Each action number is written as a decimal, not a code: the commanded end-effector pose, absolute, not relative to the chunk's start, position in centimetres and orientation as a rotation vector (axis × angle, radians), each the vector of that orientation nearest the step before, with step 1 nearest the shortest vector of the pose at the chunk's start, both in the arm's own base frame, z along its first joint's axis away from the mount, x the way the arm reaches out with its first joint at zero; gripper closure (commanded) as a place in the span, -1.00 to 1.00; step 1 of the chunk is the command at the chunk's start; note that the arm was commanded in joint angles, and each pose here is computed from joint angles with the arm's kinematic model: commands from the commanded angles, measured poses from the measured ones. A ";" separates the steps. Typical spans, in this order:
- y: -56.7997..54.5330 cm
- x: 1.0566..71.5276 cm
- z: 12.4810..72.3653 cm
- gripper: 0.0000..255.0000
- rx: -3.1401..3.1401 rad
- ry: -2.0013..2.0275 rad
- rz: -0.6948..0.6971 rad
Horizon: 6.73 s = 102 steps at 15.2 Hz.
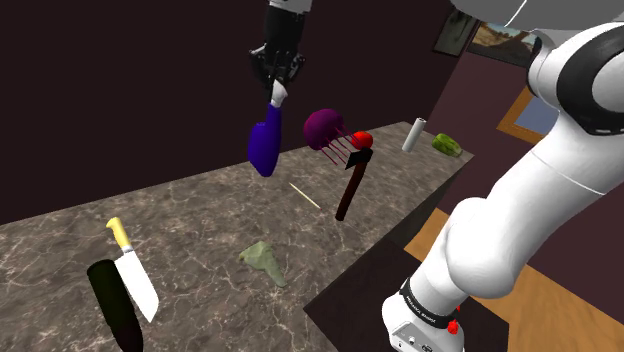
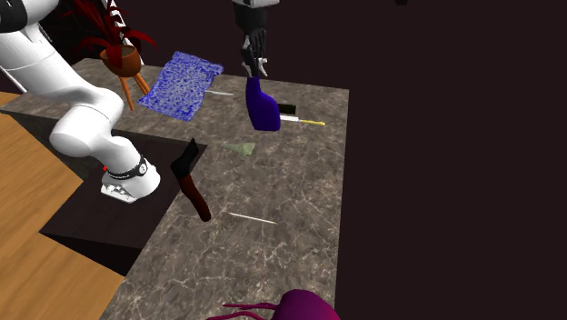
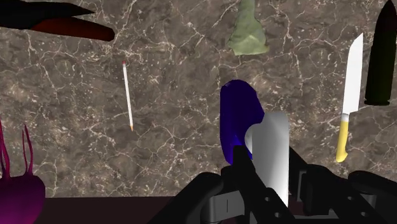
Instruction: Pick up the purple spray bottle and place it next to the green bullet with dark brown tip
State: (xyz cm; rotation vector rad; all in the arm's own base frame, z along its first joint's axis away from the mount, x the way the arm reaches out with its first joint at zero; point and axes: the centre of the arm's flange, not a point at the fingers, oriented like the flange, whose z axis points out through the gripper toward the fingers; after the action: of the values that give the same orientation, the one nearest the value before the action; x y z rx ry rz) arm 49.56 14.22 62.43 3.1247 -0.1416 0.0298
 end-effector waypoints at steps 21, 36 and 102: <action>38.1 34.8 70.2 1.00 3.124 -0.143 0.030; 48.7 28.2 71.1 1.00 3.124 -0.143 0.030; 48.7 28.2 43.2 -1.00 3.124 -0.143 0.030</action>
State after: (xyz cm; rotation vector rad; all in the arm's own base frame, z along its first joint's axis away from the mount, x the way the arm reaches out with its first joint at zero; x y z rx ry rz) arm 28.25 48.75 43.18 3.1242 -0.1433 0.0300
